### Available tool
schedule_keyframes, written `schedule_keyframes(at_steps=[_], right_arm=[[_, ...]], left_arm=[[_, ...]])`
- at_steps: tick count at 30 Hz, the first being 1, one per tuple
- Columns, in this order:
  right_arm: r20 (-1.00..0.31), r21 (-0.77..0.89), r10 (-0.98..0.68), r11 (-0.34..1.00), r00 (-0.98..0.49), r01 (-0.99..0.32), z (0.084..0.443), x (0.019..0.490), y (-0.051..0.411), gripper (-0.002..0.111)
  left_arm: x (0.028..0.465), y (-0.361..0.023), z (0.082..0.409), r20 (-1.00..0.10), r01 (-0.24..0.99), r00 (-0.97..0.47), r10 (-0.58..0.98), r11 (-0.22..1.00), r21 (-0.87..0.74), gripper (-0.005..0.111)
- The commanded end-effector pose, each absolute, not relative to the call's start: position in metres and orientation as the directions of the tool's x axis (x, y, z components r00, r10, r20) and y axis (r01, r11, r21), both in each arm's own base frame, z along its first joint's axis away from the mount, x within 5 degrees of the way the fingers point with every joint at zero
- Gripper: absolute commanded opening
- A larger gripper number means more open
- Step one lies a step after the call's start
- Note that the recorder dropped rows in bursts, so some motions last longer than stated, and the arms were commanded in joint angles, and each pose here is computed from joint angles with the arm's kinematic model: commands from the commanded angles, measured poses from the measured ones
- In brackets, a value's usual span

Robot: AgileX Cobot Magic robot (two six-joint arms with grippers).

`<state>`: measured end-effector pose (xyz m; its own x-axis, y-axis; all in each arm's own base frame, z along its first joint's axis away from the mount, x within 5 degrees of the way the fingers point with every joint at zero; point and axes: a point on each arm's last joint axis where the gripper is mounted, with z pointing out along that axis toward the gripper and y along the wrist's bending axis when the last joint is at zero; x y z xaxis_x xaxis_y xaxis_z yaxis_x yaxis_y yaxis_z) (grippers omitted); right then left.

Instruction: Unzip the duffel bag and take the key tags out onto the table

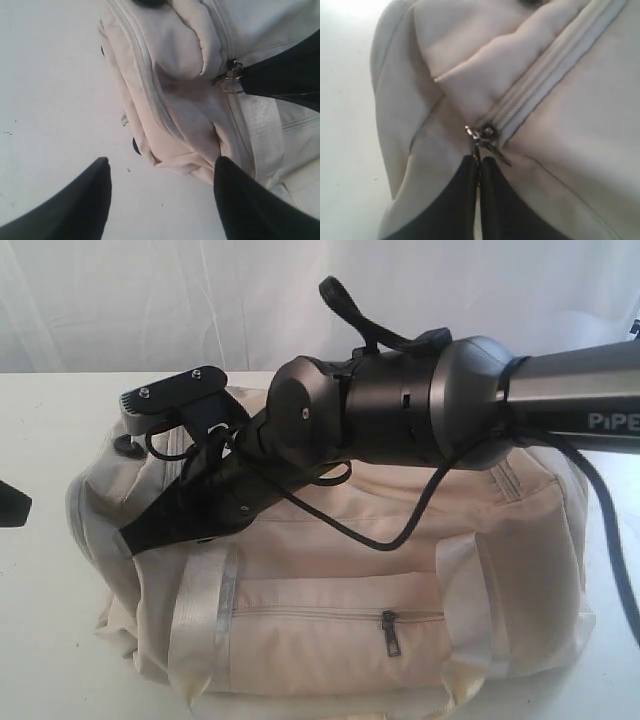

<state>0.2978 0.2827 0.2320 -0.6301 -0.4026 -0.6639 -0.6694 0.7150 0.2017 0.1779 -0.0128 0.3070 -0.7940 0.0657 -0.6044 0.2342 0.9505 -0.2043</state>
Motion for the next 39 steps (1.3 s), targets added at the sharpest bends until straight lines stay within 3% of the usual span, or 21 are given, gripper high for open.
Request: schedule_keyframes(at_steps=[1,16,24,26,27,29,34,39], right_arm=[[-0.668,0.197,-0.404,0.714,-0.625,-0.671,0.241,0.3,0.278,0.0],[-0.752,0.166,-0.329,0.744,-0.571,-0.648,0.282,0.339,0.266,0.0],[-0.657,0.211,-0.401,0.715,-0.638,-0.667,0.277,0.334,0.269,0.001],[-0.59,0.243,-0.451,0.692,-0.67,-0.679,0.274,0.327,0.268,0.013],[-0.554,0.261,-0.479,0.677,-0.681,-0.688,0.269,0.323,0.268,0.031],[-0.534,0.276,-0.483,0.676,-0.694,-0.683,0.261,0.322,0.271,0.055],[-0.505,0.263,-0.531,0.656,-0.681,-0.707,0.222,0.324,0.292,0.053],[-0.515,0.253,-0.52,0.667,-0.681,-0.701,0.21,0.33,0.295,0.05]], left_arm=[[0.176,-0.014,0.307,-0.603,0.229,-0.797,0.047,0.946,-0.23,0.063],[0.176,-0.017,0.307,-0.603,0.233,-0.797,0.032,0.938,-0.258,0.063],[0.176,-0.017,0.307,-0.603,0.233,-0.797,0.032,0.938,-0.258,0.063],[0.176,-0.017,0.307,-0.603,0.233,-0.797,0.031,0.937,-0.26,0.063],[0.176,-0.017,0.307,-0.604,0.233,-0.797,0.03,0.937,-0.261,0.063],[0.175,-0.017,0.307,-0.603,0.233,-0.798,0.029,0.936,-0.264,0.063],[0.176,-0.017,0.307,-0.604,0.233,-0.797,0.028,0.936,-0.263,0.063],[0.176,-0.017,0.307,-0.604,0.233,-0.797,0.028,0.936,-0.263,0.063]])
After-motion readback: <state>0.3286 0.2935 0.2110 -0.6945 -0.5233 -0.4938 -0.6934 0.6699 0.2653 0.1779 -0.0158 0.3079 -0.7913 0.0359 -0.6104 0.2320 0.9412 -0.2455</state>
